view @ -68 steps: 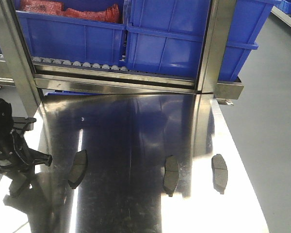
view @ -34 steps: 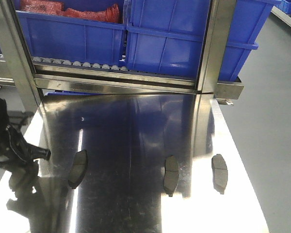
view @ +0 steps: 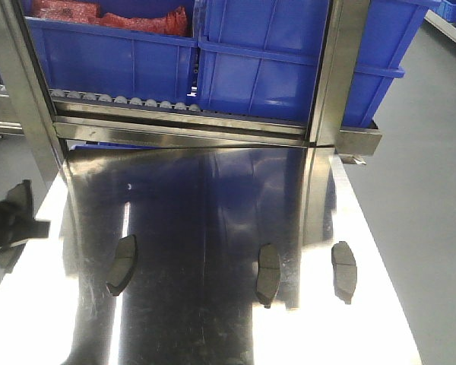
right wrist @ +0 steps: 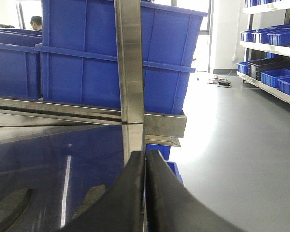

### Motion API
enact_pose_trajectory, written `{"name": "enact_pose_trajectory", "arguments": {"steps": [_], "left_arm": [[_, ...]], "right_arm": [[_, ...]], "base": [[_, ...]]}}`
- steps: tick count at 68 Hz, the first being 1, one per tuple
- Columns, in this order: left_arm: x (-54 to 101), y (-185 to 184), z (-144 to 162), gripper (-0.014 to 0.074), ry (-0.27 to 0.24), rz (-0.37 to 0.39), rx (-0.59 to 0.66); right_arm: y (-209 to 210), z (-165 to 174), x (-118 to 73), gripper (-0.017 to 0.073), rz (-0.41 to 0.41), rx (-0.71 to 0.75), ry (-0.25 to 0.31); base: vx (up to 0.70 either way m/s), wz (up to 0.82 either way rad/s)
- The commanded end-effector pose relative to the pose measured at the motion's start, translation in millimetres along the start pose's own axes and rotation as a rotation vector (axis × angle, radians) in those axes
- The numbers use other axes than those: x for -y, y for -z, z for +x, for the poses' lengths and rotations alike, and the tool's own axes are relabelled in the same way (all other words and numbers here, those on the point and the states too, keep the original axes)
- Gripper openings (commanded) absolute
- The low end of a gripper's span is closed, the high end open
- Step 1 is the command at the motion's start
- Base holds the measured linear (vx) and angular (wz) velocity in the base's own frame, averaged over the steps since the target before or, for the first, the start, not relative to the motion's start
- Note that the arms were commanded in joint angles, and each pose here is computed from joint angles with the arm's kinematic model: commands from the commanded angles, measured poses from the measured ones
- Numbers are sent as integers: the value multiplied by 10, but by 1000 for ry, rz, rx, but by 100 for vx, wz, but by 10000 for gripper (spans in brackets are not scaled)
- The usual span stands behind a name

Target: Move and align brake pads A on conveyor

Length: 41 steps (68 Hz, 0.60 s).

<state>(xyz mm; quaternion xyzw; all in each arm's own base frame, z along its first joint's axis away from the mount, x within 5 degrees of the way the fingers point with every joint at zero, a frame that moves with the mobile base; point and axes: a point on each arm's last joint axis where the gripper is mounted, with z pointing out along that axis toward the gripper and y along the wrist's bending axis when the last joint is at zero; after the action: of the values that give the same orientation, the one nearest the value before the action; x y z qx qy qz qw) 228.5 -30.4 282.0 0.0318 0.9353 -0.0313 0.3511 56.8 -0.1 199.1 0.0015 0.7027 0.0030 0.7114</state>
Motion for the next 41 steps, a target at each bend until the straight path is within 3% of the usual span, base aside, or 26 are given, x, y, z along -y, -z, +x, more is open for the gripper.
{"name": "enact_pose_trajectory", "arguments": {"steps": [1, 27, 41], "left_arm": [[-7, 336, 137, -7, -18, 12, 202], [-65, 1206, 1041, -7, 11, 59, 652], [-76, 1310, 1154, -7, 6, 57, 681]], "right_arm": [[7, -30, -3, -11, -1, 72, 5], [7, -29, -2, -11, 0, 71, 5], [7, -29, -2, -11, 0, 71, 5]], "base": [[0, 0], [0, 0], [0, 0]]}}
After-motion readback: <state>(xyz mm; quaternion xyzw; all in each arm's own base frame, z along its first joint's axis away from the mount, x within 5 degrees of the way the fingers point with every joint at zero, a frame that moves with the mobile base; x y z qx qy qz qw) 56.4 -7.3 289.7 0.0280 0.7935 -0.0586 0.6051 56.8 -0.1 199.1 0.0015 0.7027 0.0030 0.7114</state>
